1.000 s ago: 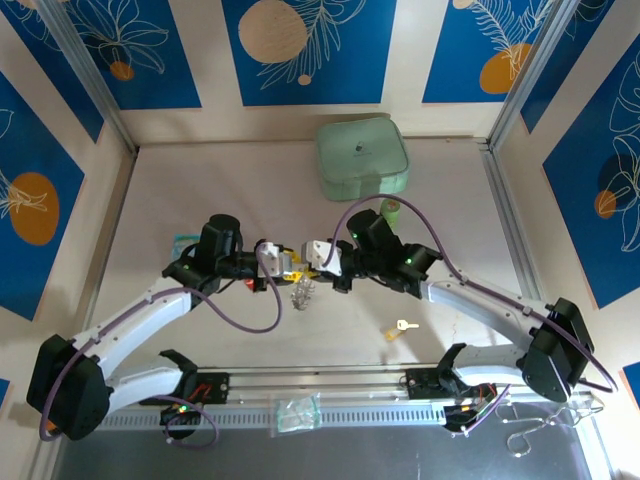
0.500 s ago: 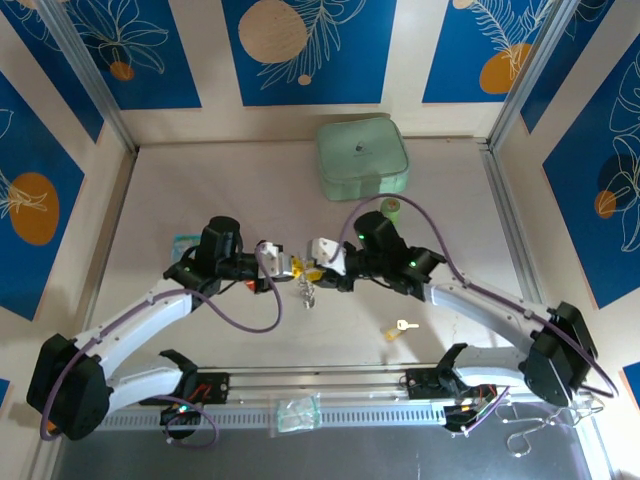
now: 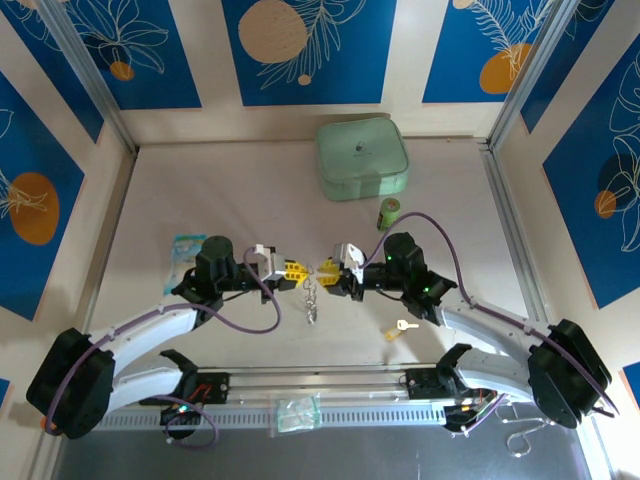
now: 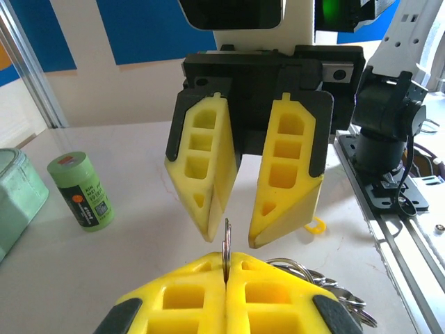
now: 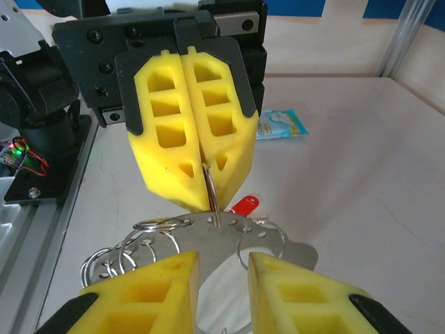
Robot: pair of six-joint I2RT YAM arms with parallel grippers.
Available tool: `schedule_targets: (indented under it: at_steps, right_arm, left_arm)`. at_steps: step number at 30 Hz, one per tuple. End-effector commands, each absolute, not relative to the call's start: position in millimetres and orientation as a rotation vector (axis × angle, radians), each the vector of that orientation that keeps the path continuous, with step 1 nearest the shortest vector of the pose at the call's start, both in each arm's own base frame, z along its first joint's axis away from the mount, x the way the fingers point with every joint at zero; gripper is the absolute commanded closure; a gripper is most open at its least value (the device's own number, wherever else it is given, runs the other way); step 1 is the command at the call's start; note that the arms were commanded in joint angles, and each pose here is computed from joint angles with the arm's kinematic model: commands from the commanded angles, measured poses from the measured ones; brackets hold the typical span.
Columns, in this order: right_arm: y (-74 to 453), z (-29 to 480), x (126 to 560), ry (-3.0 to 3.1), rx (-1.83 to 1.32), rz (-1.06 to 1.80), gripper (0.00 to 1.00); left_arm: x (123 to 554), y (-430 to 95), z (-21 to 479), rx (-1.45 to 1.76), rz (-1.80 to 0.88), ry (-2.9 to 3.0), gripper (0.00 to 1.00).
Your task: Put the keys on the keyring
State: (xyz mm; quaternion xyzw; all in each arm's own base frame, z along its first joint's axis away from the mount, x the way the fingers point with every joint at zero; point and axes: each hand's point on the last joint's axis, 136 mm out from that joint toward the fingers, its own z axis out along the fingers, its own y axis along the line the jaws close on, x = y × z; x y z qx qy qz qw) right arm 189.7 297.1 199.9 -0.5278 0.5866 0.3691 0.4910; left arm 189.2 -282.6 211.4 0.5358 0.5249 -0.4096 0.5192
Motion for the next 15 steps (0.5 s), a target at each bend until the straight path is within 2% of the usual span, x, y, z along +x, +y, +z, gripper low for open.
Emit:
schedule_targets:
  at_steps: [1,15]
  right_arm:
    - [304.3,216.5,186.3,1.356,-1.285,0.921,0.76]
    - [311.4,221.9,190.4,1.346,-1.26,0.905,0.78]
  left_arm:
    - [179.4,-286.8,220.7,1.303,-1.028,1.188,1.0]
    - [177.3,-287.8,217.4,1.311,-1.049,1.193,1.0]
